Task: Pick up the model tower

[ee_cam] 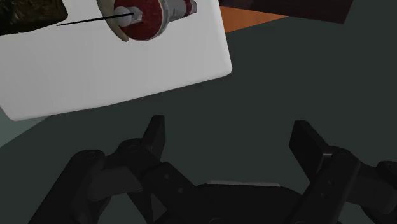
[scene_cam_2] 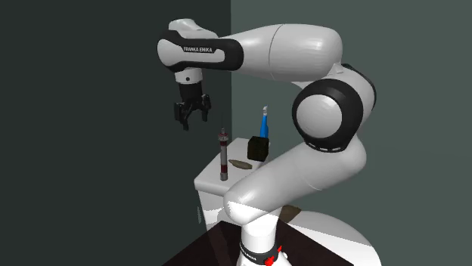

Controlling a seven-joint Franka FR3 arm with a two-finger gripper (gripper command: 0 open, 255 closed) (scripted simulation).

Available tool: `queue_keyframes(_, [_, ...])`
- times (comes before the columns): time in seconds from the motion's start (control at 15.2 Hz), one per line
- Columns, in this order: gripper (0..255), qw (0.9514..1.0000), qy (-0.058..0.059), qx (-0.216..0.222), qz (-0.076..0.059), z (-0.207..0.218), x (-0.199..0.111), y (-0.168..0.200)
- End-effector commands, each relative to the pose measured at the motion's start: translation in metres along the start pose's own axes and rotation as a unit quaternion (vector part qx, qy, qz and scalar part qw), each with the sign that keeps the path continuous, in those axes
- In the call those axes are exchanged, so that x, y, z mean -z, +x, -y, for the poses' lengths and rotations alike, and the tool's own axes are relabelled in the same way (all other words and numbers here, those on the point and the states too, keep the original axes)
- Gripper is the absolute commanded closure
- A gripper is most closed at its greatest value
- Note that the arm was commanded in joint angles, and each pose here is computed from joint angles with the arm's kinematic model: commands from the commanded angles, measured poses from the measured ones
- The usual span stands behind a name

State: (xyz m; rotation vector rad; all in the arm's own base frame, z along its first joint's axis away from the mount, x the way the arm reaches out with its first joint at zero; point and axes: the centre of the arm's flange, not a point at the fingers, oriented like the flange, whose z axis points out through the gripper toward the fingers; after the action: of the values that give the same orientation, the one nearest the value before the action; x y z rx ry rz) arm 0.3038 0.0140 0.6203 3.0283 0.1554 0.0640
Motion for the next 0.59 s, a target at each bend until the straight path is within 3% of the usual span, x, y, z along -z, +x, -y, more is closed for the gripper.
queue_keyframes(0.0, [0, 1.0000, 0.000, 0.000, 0.000, 0.000, 0.000, 0.000])
queue_keyframes(0.26, [0, 0.9946, 0.068, 0.012, 0.078, -0.058, -0.028, -0.003])
queue_keyframes(0.46, [0, 0.9836, 0.118, 0.021, 0.135, -0.100, -0.053, -0.008])
queue_keyframes(0.53, [0, 0.9811, 0.126, 0.022, 0.145, -0.106, -0.058, -0.009])
